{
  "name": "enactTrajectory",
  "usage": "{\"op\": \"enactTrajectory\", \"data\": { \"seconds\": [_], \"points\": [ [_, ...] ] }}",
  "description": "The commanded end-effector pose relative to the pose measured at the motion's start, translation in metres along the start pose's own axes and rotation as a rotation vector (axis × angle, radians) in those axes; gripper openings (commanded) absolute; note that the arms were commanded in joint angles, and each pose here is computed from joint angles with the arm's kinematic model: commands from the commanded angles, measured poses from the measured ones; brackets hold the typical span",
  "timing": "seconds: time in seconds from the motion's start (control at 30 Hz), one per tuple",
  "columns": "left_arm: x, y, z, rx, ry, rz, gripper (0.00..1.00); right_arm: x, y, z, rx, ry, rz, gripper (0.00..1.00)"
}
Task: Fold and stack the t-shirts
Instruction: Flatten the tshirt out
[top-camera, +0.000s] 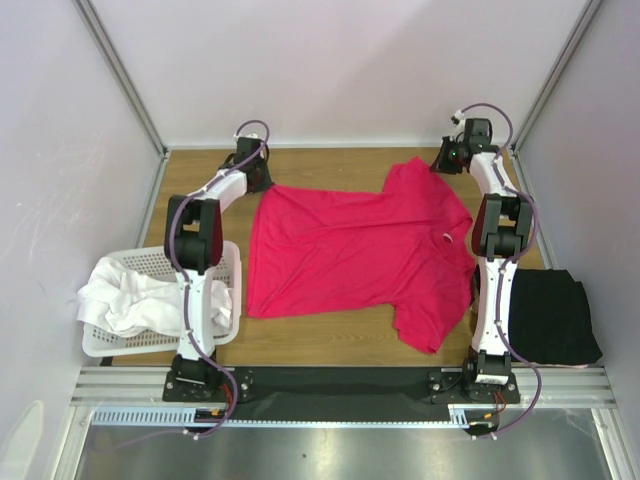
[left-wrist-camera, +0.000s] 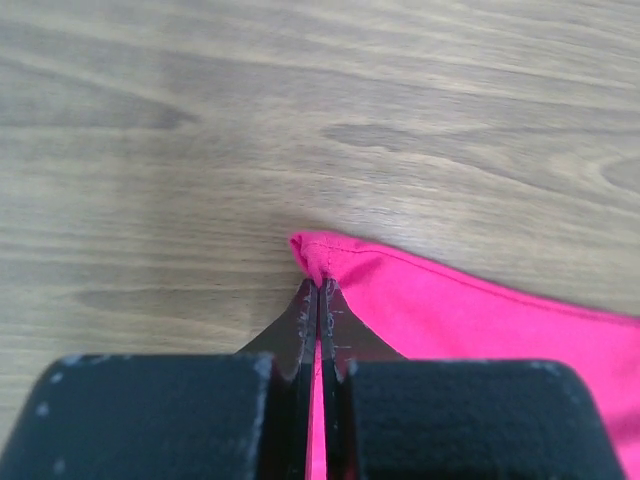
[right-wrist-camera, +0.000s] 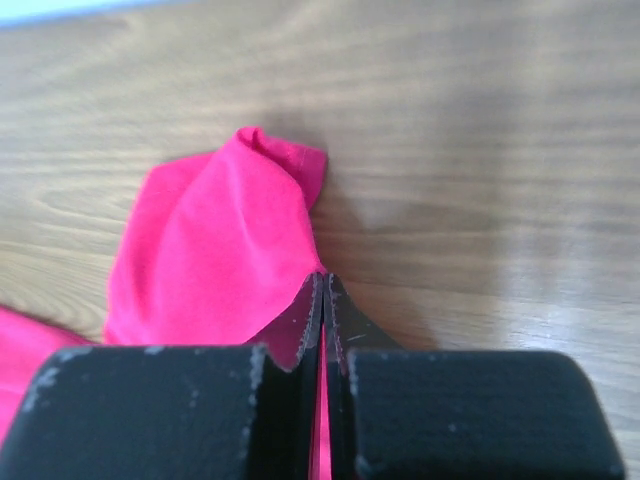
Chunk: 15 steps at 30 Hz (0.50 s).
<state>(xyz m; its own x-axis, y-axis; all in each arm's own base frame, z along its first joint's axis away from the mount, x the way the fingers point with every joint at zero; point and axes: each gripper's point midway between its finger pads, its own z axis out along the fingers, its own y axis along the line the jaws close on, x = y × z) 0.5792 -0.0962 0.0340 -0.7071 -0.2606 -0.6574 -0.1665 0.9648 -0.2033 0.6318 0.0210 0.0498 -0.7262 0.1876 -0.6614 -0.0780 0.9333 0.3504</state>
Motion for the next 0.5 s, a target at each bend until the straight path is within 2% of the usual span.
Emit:
{"op": "enactTrajectory", "data": {
  "seconds": [0.0,0.2,0.33,0.47],
  "points": [
    [-0.091,-0.042,-0.062,0.172,-0.297,0.102,0.0,-0.11,0.042,-0.07,-0.068,-0.292,-0.084,0.0],
    [-0.13,-0.059,-0.116,0.251,-0.442,0.141,0.0,-0.16,0.069,-0.135,-0.097,-0.438,-0.149,0.0],
    [-0.161,-0.071,-0.173,0.303,-0.577,0.143,0.0,-0.188,0.099,-0.198,-0.121,-0.542,-0.212,0.0],
    [-0.177,-0.078,-0.225,0.339,-0.679,0.151,0.0,-0.195,0.122,-0.246,-0.145,-0.606,-0.251,0.0]
  ]
}}
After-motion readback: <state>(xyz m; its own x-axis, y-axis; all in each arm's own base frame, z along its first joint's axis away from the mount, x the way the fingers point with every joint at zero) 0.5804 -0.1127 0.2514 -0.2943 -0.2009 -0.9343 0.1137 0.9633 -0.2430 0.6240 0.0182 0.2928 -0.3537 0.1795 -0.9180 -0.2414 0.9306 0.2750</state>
